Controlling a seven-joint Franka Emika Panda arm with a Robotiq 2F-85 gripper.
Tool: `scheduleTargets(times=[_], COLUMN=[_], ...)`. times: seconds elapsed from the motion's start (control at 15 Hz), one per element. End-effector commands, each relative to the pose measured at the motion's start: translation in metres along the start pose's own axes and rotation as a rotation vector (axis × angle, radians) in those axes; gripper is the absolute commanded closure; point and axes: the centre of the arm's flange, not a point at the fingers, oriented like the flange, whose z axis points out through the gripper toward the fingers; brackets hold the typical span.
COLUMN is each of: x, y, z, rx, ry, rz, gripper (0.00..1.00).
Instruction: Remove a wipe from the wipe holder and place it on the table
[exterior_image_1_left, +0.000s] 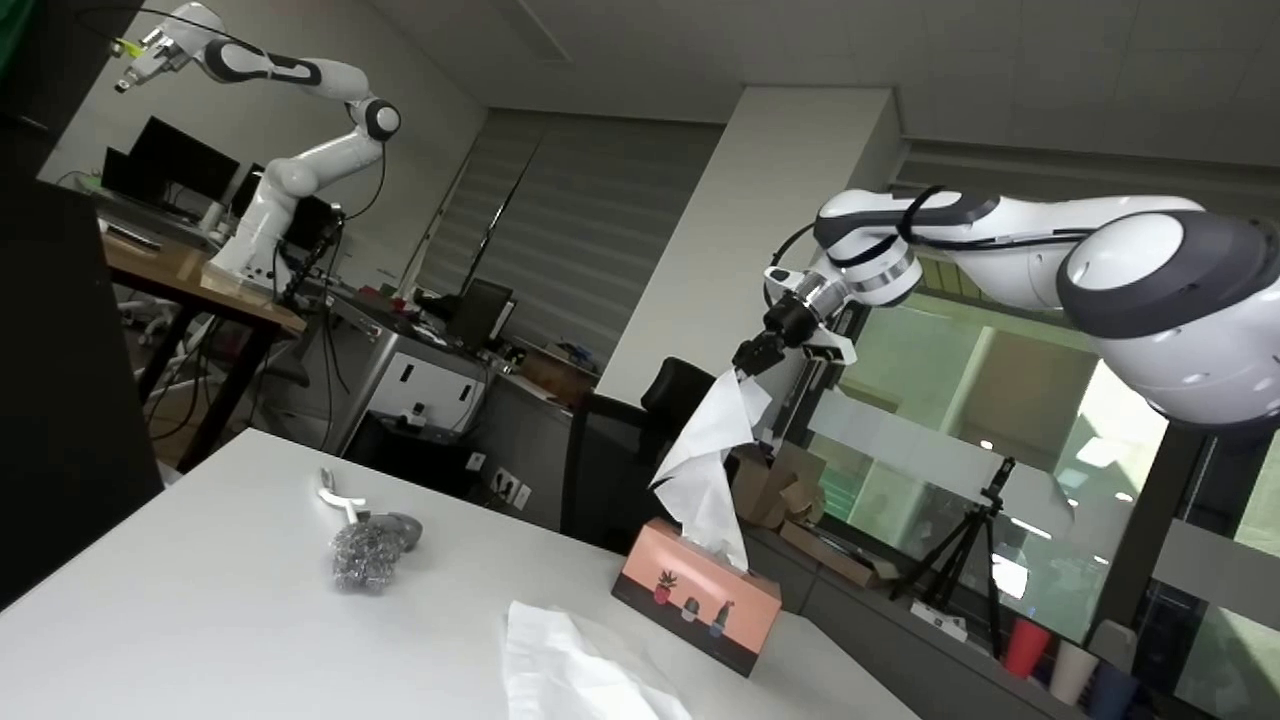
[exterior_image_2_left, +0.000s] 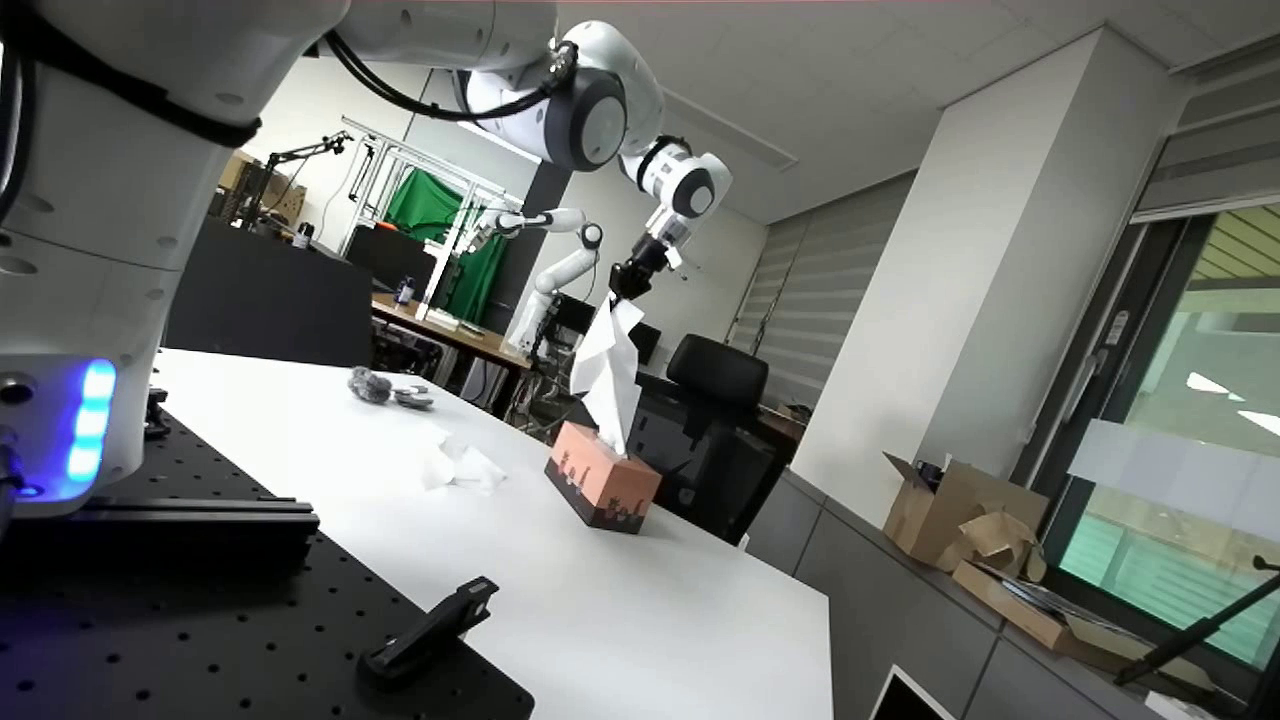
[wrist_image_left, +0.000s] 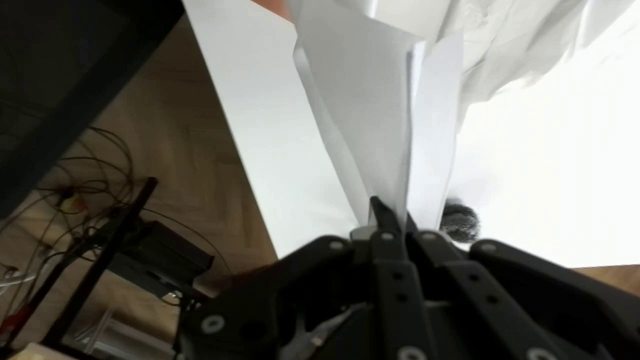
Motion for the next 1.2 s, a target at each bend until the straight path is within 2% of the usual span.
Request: scheduleTargets(times=[0.0, 0.27, 0.53, 1.13], x=[0.026, 0.039, 0.038, 0.008], y=[-0.02, -0.04, -0.062, -0.089], z=[0.013, 0.047, 0.073, 0.154], rx=[0.189, 0.439, 0.682, 0.997], ry=[-0.048, -0.101, -0.158, -0.179], rz=[-0.062, -0.079, -0.094, -0.116], gripper=[1.0, 1.0, 1.0, 1.0])
